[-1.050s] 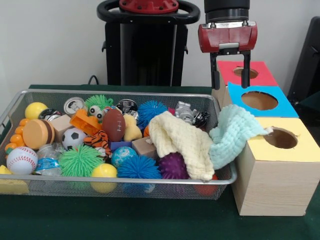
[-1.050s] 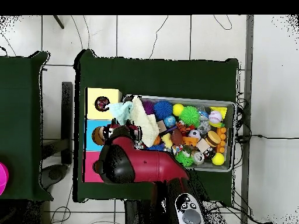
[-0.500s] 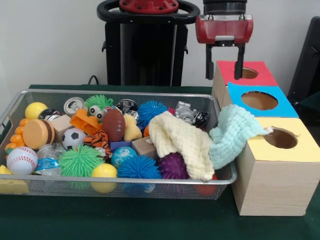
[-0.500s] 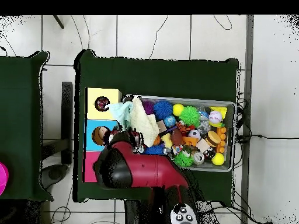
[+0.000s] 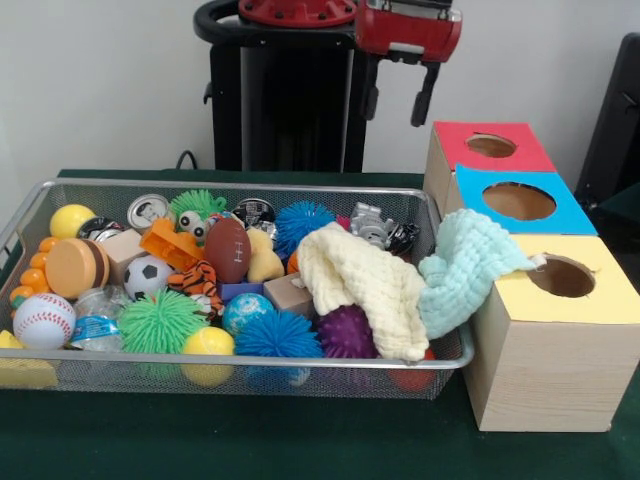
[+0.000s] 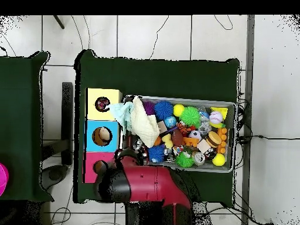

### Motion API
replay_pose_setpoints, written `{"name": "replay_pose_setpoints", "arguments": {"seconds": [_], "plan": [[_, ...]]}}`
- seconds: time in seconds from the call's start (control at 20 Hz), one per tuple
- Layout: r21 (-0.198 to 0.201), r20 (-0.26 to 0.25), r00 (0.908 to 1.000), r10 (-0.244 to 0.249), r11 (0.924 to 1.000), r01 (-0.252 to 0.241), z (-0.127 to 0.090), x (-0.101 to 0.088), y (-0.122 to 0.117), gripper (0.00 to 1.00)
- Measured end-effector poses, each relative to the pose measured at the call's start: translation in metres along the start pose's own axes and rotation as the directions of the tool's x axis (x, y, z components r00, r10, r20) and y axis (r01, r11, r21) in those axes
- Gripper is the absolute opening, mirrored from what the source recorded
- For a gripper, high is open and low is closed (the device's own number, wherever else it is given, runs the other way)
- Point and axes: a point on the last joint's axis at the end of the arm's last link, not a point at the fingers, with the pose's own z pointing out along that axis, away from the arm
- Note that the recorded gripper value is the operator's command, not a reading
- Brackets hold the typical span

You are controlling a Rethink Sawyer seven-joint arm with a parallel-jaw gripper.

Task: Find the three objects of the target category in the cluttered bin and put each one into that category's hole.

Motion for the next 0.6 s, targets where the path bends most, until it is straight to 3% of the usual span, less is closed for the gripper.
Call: {"name": "replay_pose_setpoints", "arguments": {"seconds": [0.35,0.6], "plan": [[0.102,0.018,0.9966,-0.08,0.9917,0.078,-0.003,0.014,-0.014,1.0],[0.147,0.072,0.9928,-0.096,0.9855,0.085,-0.007,0.015,-0.029,1.0]]}}
